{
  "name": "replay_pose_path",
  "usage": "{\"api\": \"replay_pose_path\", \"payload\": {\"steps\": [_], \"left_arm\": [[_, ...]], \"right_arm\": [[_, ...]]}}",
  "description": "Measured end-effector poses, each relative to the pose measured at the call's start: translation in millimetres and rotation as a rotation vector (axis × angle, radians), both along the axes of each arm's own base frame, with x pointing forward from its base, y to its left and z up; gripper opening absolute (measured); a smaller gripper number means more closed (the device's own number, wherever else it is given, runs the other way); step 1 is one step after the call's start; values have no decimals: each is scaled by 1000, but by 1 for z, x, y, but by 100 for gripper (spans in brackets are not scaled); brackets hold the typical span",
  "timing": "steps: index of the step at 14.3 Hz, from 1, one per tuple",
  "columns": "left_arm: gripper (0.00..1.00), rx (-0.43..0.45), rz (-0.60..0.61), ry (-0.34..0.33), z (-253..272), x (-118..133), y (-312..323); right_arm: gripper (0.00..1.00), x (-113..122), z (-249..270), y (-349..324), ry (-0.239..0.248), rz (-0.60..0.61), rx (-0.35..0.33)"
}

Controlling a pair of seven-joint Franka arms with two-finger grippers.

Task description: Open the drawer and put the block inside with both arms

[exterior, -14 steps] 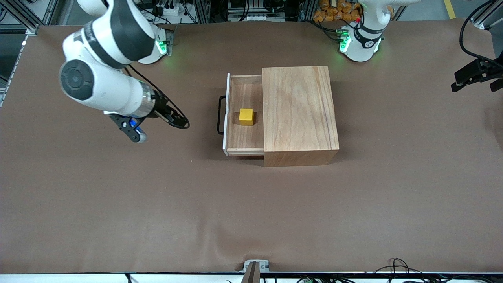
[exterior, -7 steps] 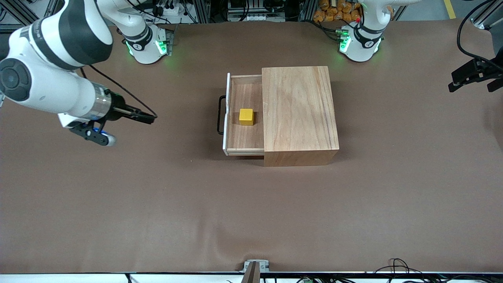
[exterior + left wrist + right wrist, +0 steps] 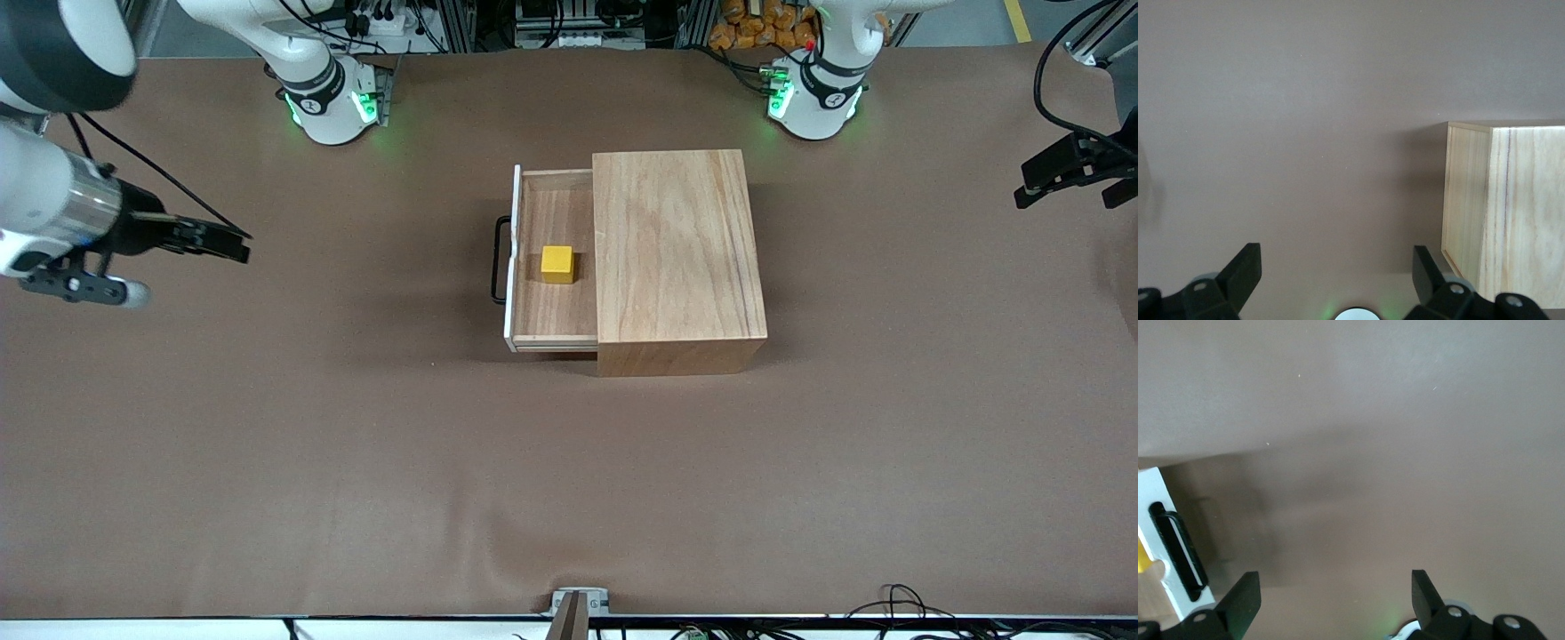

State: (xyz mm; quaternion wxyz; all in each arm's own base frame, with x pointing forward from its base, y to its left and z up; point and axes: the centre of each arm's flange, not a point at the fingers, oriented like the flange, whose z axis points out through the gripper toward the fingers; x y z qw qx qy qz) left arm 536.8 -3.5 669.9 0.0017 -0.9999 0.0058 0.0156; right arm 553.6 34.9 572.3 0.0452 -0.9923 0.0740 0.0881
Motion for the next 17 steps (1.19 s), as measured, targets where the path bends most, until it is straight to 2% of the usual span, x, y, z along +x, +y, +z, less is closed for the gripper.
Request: {"api": "replay_pose_path", "payload": {"steps": [3, 5, 7, 10, 14, 17], "left_arm": [[100, 0, -9, 0, 0, 0, -5], [100, 0, -12, 0, 0, 0, -7], [100, 0, -13, 0, 0, 0, -7], [100, 0, -13, 1, 0, 0, -7], [100, 0, -14, 1, 0, 0, -8], [100, -1, -15, 1, 0, 0, -8]], "right_arm": [[100, -10, 20, -31, -38, 60, -12], [100, -16, 23, -58, -24, 78, -5], [100, -20, 25, -72, -18, 84, -26], [100, -27, 39, -69, -40, 102, -73], [100, -33, 52, -68, -64, 104, -82], [100, -31, 72, -62, -108, 111, -87]]}}
